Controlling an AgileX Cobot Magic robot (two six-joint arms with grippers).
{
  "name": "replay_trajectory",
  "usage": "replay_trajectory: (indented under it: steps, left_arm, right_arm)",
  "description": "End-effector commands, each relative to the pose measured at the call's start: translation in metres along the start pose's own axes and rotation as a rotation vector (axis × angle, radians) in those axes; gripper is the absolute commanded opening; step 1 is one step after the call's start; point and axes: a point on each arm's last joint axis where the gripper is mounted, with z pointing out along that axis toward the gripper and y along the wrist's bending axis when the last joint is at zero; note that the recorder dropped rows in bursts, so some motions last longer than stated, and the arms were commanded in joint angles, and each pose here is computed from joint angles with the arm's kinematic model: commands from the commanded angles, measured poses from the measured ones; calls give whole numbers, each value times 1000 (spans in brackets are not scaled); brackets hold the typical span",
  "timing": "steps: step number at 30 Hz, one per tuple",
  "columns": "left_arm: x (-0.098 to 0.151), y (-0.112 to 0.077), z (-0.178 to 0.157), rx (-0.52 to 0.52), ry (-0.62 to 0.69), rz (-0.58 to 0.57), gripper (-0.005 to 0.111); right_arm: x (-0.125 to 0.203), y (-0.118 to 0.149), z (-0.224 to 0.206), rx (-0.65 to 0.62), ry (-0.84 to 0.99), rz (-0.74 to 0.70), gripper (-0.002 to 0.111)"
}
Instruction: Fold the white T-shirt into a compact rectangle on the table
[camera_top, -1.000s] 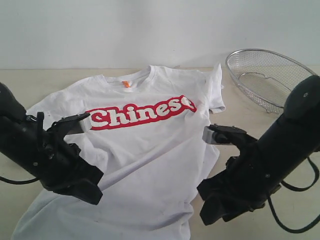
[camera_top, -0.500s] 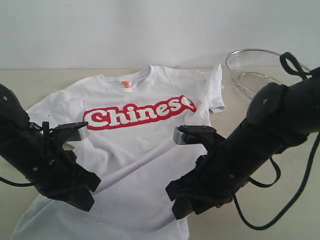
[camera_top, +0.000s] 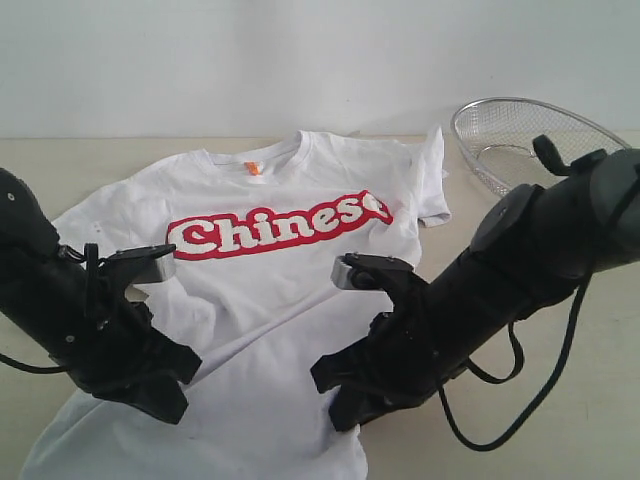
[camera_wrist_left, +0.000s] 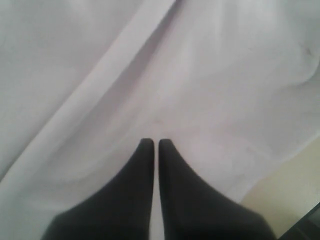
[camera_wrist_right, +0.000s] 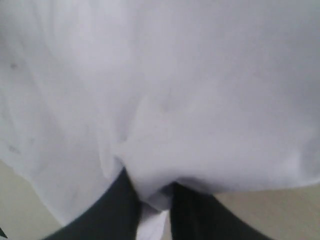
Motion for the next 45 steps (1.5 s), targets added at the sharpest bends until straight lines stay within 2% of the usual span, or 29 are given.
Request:
replay_trajectory:
  steps: [1,6,11,15,18,23,28,32,36,39,43,45]
  left_arm:
    - [1,0,5,-4,20,-11,5]
    - [1,1,6,0,25,-19,5]
    - [1,-1,7,15,25,-32,5]
    - [1,-5,12,13,31,-20,5]
    - [2,-8,23,18,68,-17,5]
    - [4,-17,45,70,109,3,5]
    - [3,-20,48,95,99,23,5]
    - [4,-20,48,98,103,22,5]
    - [4,-20,48,98,106,24,5]
    - [4,-20,48,98,106,24,5]
    - [4,-20,48,96,107,27,5]
    - [4,-20,48,96,107,27,5]
  right_arm:
    - [-2,7,-11,13,-2,-105,0]
    - [10,6,-32,147,100,-109,0]
    - [17,7,-63,328,113,-78,0]
    - [17,21,-84,328,57,-118,0]
    - [17,38,-86,329,79,-196,0]
    - [20,72,-66,350,192,-383,0]
    - [24,101,-29,368,279,-558,0]
    - [23,114,5,364,349,-616,0]
    - [20,115,33,377,403,-641,1]
    - [16,116,39,377,421,-636,14]
    - [13,119,30,414,467,-641,46]
    - [11,118,22,475,487,-623,53]
